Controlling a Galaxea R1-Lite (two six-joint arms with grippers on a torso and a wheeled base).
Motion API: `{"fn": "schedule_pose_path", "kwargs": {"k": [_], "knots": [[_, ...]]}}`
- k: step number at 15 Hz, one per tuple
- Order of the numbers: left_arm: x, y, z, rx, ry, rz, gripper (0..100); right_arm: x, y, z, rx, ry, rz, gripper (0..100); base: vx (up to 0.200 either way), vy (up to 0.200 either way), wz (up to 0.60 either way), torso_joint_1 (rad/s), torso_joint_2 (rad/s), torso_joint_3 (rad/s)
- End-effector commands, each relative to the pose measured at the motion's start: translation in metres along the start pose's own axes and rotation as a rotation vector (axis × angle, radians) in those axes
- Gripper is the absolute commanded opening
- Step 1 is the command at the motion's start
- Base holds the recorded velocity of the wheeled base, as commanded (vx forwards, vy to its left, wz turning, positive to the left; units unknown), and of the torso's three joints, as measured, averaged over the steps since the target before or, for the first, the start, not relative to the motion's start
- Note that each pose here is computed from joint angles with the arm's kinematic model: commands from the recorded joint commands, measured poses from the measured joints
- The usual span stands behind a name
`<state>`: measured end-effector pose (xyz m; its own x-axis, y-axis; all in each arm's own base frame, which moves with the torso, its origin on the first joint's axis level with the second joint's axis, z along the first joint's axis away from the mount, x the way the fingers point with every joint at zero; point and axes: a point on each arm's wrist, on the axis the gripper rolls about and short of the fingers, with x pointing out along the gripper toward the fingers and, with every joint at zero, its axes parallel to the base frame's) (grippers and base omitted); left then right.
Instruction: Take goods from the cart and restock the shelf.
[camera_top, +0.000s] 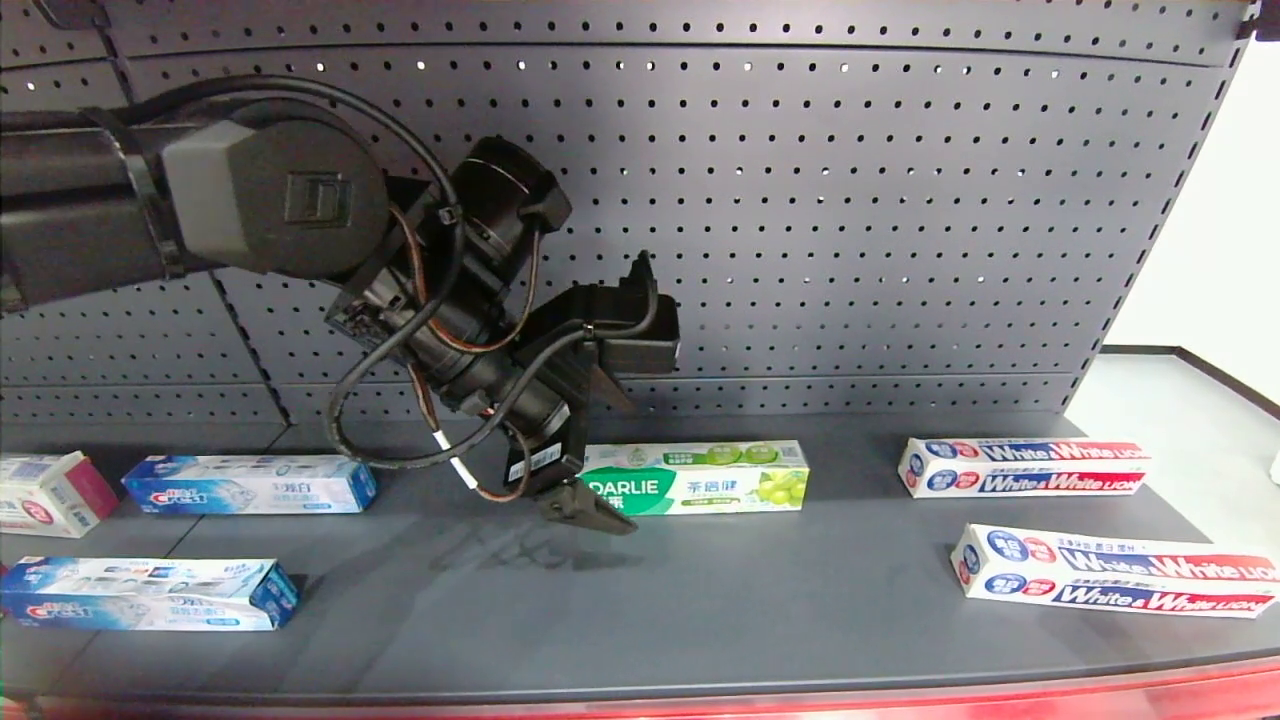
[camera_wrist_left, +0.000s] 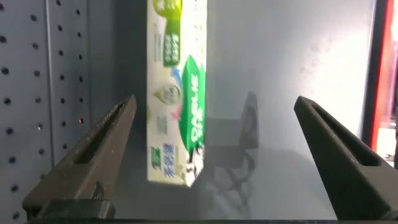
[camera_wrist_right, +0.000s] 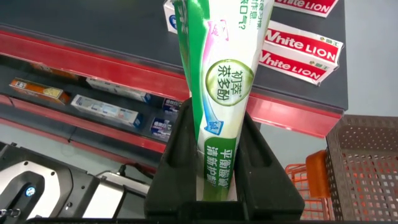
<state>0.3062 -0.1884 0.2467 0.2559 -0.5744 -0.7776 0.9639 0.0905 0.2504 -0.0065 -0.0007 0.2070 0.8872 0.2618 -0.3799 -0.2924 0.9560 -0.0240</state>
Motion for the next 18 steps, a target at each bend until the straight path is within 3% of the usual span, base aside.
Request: {"fn": "schedule_pose_path", "kwargs": {"k": [1, 6, 11, 18], "knots": [[0.012, 0.009, 0.002, -0.001, 0.003, -0.006, 100, 0.0, 0.0, -0.004, 0.0, 0.001, 0.0, 0, 0.0, 0.0, 0.0, 0.0, 0.0, 0.0], [0.029, 0.011, 0.0, -0.017, 0.038, -0.062, 100, 0.0, 0.0, -0.007, -0.001, 0.001, 0.002, 0, 0.0, 0.0, 0.0, 0.0, 0.0, 0.0], [0.051, 0.008, -0.014, -0.069, 0.122, -0.178, 100, 0.0, 0.0, -0.007, -0.003, 0.003, 0.005, 0, 0.0, 0.0, 0.0, 0.0, 0.0, 0.0], [0.056, 0.008, -0.016, -0.076, 0.129, -0.189, 100, 0.001, 0.0, -0.008, -0.004, 0.009, 0.006, 0, 0.0, 0.0, 0.0, 0.0, 0.0, 0.0]]}}
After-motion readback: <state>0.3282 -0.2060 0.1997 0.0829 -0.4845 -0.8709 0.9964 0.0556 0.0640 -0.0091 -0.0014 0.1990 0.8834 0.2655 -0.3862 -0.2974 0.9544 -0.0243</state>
